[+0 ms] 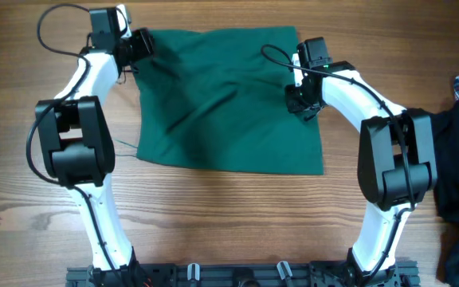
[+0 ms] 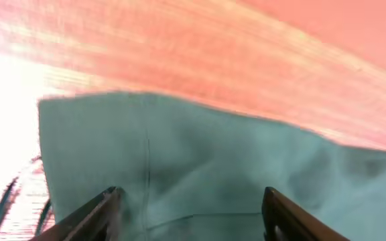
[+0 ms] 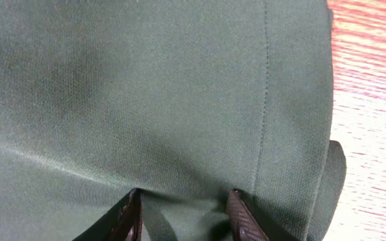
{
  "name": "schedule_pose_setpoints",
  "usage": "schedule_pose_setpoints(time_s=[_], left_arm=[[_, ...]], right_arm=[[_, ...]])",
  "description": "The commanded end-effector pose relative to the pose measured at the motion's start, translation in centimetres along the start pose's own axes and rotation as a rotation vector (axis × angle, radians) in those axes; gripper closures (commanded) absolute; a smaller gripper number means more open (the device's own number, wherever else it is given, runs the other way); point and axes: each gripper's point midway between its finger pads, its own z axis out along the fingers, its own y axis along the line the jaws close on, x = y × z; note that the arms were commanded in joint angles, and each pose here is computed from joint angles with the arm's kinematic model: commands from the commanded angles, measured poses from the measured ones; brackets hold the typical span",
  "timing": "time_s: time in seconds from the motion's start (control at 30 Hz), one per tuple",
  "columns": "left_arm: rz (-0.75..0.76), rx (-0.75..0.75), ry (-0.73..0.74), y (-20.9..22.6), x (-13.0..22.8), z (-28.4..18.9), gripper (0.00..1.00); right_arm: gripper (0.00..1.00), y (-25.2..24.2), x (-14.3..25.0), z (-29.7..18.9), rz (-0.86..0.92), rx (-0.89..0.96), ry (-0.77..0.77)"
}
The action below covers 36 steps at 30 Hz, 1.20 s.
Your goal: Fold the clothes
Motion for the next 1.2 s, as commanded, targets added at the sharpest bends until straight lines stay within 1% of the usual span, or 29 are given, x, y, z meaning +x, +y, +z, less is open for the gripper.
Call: schedule_pose_setpoints(time_s=[0.0,0.03,0.07,0.13,0.17,0.23,0.27,0.33,0.4,0.47,0.5,0.63,0.7,0.83,0.93,0.97,1.03,1.1,1.13,1.17], left_arm=[[0.079,0.091,-0.175,-6.2,-7.1,-7.5,0.29],[0.088,0.101,-0.182,-7.2,-7.4,-8.6,0.29],[0.088,0.106,-0.165,-7.9,-7.1,-9.3,0.29],[0.083,0.103,-0.111,-8.5,-5.5,-9.1,0.28],[0.033,0.088,-0.035,-8.5,-3.5,-8.6,0.27],[-0.005,0.071,0.036,-8.5,-1.6,-8.3,0.27],[-0.016,0.058,0.086,-8.4,-0.2,-7.9,0.28],[-0.031,0.001,0.272,-7.6,5.4,-6.2,0.29],[-0.034,-0.038,0.368,-6.8,8.9,-4.5,0.30],[-0.072,-0.073,0.441,-5.8,11.5,-3.3,0.35],[-0.090,-0.087,0.464,-5.4,12.2,-3.2,0.35],[-0.107,-0.120,0.535,-4.8,13.8,-4.0,0.36],[-0.110,-0.129,0.555,-4.6,14.4,-4.1,0.35],[-0.119,-0.170,0.591,-3.4,16.0,-3.3,0.34],[-0.148,-0.274,0.665,-1.1,18.8,-2.9,0.34],[-0.130,-0.343,0.677,0.2,19.4,-3.2,0.34],[-0.106,-0.411,0.674,1.6,19.7,-3.6,0.34],[-0.098,-0.437,0.680,2.1,19.9,-3.8,0.34],[-0.097,-0.435,0.674,2.0,19.8,-3.7,0.34],[-0.096,-0.425,0.653,1.9,19.5,-3.3,0.34]], right_arm=[[0.54,0.7,-0.1,1.1,0.013,-0.088,0.014],[0.52,1.4,-1.2,0.1,0.007,-0.128,-0.011],[0.49,2.7,-3.3,-2.1,-0.016,-0.191,-0.060],[0.46,3.7,-7.0,-6.5,-0.043,-0.222,-0.163],[0.47,4.0,-10.8,-10.6,-0.065,-0.221,-0.302],[0.48,3.3,-13.3,-12.0,-0.069,-0.182,-0.404],[0.52,3.0,-14.1,-12.1,-0.067,-0.159,-0.435],[0.57,2.6,-15.8,-10.8,-0.072,-0.138,-0.493],[0.64,2.6,-16.6,-8.2,-0.073,-0.139,-0.505],[0.68,2.6,-16.9,-4.6,-0.078,-0.138,-0.501],[0.72,2.6,-16.9,-3.0,-0.094,-0.135,-0.494],[0.79,2.5,-16.1,2.9,-0.111,-0.133,-0.465],[0.81,2.5,-15.8,4.6,-0.110,-0.133,-0.461],[0.90,1.0,-15.3,5.7,-0.092,-0.056,-0.436],[0.92,-1.7,-15.3,5.7,-0.055,0.015,-0.435],[0.93,-2.8,-15.3,5.7,-0.035,0.022,-0.433],[0.94,-4.5,-15.2,5.6,-0.010,0.036,-0.433],[0.94,-5.5,-15.2,5.6,0.003,0.040,-0.434],[0.91,-5.2,-15.3,5.5,-0.035,0.026,-0.442],[0.83,-5.0,-15.6,5.4,-0.048,0.021,-0.452]])
